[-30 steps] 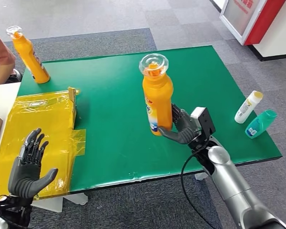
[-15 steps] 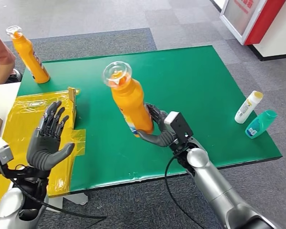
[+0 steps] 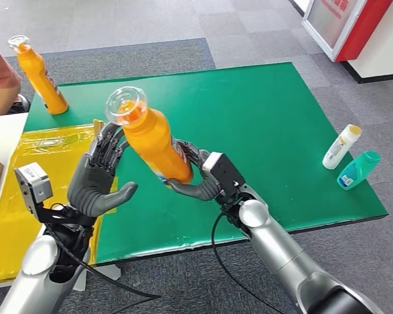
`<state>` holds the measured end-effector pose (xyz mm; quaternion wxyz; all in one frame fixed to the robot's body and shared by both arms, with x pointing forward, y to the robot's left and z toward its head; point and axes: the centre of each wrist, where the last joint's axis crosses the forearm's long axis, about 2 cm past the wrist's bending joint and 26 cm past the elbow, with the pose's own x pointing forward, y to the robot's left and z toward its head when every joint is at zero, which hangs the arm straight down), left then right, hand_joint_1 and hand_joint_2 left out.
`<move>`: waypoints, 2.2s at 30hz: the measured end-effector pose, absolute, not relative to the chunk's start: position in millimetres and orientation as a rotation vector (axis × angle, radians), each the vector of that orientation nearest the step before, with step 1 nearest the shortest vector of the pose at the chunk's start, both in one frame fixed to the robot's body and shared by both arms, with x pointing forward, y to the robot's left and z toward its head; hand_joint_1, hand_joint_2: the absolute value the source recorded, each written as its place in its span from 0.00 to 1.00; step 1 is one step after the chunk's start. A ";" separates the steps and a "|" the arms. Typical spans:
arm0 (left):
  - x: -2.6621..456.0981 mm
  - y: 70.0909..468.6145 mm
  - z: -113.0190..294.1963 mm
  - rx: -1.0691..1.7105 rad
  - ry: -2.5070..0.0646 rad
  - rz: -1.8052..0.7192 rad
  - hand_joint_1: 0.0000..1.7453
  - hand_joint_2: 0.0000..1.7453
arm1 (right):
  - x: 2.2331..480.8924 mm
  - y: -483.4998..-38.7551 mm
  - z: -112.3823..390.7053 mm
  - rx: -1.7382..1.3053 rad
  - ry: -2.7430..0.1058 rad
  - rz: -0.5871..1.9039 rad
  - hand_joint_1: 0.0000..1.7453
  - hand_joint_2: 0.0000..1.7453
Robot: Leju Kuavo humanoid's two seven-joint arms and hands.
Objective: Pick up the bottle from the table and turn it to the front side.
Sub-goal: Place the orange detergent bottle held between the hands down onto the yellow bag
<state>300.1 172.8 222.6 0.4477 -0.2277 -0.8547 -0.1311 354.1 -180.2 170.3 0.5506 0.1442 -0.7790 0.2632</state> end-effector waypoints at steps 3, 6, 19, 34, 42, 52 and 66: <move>301.9 169.8 225.0 -0.571 -2.116 -0.326 0.00 1.00 | 353.5 -177.7 170.2 0.346 -1.847 0.631 1.00 1.00; 303.0 168.5 226.2 -0.573 -2.117 -0.327 0.00 1.00 | 352.8 -175.9 169.9 0.351 -1.848 0.637 1.00 1.00; 311.8 166.9 232.4 -0.507 -2.140 -0.316 0.00 1.00 | 344.3 -163.3 172.8 0.425 -1.873 0.691 1.00 1.00; 310.9 154.9 237.0 -0.596 -2.111 -0.372 0.00 1.00 | 341.4 -154.0 184.1 0.456 -1.902 0.722 1.00 1.00; 307.3 147.1 236.7 -0.649 -2.090 -0.390 0.00 1.00 | 340.9 -151.7 184.7 0.450 -1.906 0.732 1.00 1.00; 308.4 145.0 240.4 -0.651 -2.087 -0.410 0.00 1.00 | 340.1 -149.9 184.4 0.424 -1.919 0.762 1.00 1.00; 306.8 140.7 241.1 -0.659 -2.086 -0.437 0.79 1.00 | 342.0 -148.1 181.8 0.344 -1.920 0.789 1.00 1.00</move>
